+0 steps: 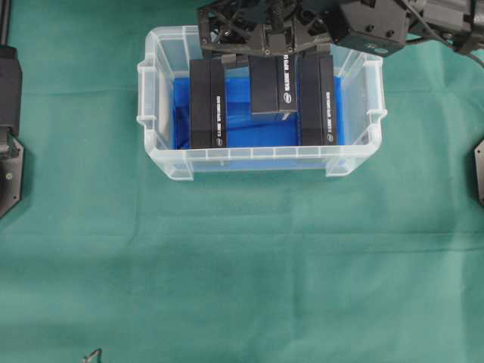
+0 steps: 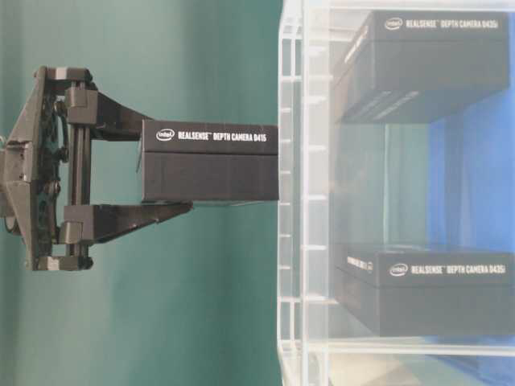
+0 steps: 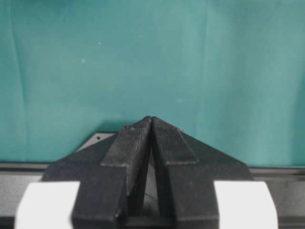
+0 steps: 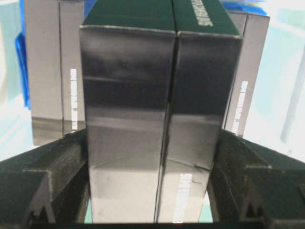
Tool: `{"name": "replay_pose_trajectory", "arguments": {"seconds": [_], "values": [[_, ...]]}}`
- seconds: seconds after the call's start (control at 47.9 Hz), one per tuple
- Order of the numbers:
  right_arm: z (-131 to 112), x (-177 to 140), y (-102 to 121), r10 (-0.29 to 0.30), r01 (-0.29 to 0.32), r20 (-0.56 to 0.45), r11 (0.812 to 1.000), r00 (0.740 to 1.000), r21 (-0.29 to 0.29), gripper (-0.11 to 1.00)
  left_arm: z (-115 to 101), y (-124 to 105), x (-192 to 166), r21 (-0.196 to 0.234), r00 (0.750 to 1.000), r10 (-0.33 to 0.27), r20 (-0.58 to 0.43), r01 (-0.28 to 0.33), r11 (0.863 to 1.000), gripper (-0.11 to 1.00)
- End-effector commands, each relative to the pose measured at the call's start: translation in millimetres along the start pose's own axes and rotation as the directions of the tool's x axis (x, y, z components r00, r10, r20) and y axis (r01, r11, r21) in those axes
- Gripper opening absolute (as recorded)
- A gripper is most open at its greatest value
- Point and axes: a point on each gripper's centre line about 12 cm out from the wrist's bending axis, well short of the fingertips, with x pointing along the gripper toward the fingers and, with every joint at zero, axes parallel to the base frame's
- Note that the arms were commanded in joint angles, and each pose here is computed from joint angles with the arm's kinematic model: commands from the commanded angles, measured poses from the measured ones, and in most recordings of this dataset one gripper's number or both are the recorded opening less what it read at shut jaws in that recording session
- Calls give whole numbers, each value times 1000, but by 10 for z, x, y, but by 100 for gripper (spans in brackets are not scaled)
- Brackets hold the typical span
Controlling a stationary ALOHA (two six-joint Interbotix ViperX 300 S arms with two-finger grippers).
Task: Take the box out of the case with the right arm.
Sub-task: 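Lift the gripped middle box straight up out of the case, then carry the box with the right gripper toward the table in front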
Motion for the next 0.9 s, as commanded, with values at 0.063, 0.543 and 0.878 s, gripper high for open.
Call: {"name": "replay_pose_trajectory", "arguments": {"seconds": [0.063, 0.543, 0.878], "values": [[-1, -397, -100, 93, -93, 13, 996, 996, 12, 66, 41, -9, -75, 4, 1000, -4, 26, 4, 1000, 0], [-679, -599, -159, 75, -75, -18, 997, 997, 1, 66, 44, -10, -75, 4, 1000, -4, 24, 4, 1000, 0], [-1313, -717, -219, 93, -92, -43, 995, 995, 28, 66, 38, -7, -78, 4, 1000, -3, 26, 3, 1000, 0]]}}
